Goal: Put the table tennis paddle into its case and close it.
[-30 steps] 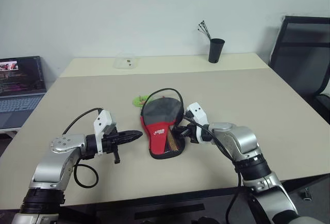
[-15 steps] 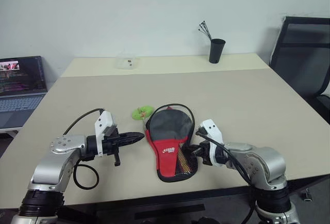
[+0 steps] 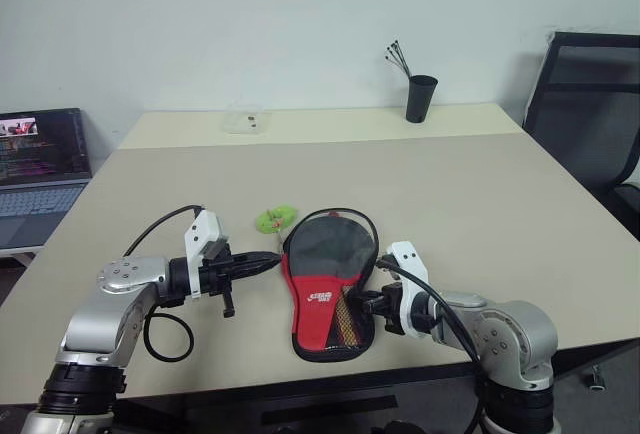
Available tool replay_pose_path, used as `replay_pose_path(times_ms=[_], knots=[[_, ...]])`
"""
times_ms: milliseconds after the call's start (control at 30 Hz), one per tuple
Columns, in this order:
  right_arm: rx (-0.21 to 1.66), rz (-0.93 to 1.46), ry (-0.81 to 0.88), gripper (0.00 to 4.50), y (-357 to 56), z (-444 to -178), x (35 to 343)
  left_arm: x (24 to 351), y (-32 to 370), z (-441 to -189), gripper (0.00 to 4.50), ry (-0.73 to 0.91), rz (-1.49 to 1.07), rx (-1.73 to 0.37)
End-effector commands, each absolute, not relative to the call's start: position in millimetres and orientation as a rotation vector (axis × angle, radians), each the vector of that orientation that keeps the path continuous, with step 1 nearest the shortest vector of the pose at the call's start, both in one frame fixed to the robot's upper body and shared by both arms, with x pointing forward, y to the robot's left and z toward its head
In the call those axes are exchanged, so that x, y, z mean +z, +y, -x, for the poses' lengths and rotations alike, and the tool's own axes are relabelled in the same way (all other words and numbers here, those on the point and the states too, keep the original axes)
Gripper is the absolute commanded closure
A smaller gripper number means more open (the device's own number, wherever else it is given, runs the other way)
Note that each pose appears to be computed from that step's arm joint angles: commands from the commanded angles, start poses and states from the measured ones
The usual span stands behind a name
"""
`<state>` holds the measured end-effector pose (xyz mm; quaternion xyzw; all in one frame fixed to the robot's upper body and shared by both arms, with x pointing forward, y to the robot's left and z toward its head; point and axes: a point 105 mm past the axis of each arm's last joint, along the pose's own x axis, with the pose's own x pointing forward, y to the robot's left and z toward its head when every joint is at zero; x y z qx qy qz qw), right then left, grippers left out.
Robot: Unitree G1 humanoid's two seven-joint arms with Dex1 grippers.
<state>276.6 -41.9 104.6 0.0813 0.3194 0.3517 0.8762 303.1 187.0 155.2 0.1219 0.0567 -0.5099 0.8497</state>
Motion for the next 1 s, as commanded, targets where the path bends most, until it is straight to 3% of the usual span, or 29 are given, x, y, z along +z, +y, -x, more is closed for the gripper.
replay_pose_path(times_ms=[33,133,400,433,533,700,933,1000], knots=[[0.735,-0.130,0.607,3.97,-46.7,-275.7,117.6,162.9,188.3,-301.8,4.50,0.084,-0.283,-1.065],[0.731,-0.006,0.553,3.13,-53.6,-276.0,129.0,162.9,189.6,-301.7,4.50,0.083,-0.272,-1.051],[0.870,0.094,0.405,0.28,-54.3,-275.0,172.7,155.8,196.7,-303.5,4.50,0.140,-0.251,-1.013],[0.885,0.095,0.380,0.04,-52.8,-277.0,179.4,154.2,198.3,-303.7,4.50,0.152,-0.251,-1.009],[0.938,0.129,0.297,0.04,-42.6,-287.1,192.5,152.4,201.7,-306.2,4.50,0.155,-0.262,-0.991],[1.006,0.173,0.235,0.00,-4.7,-303.7,182.1,154.4,212.5,-321.4,2.91,0.123,-0.275,-0.869],[1.018,0.217,0.214,0.00,16.1,-320.8,157.1,159.7,225.4,-343.1,0.28,0.072,-0.269,-0.695],[1.011,0.247,0.208,0.00,17.0,-323.8,151.9,158.5,227.4,-348.7,0.01,0.076,-0.278,-0.662]])
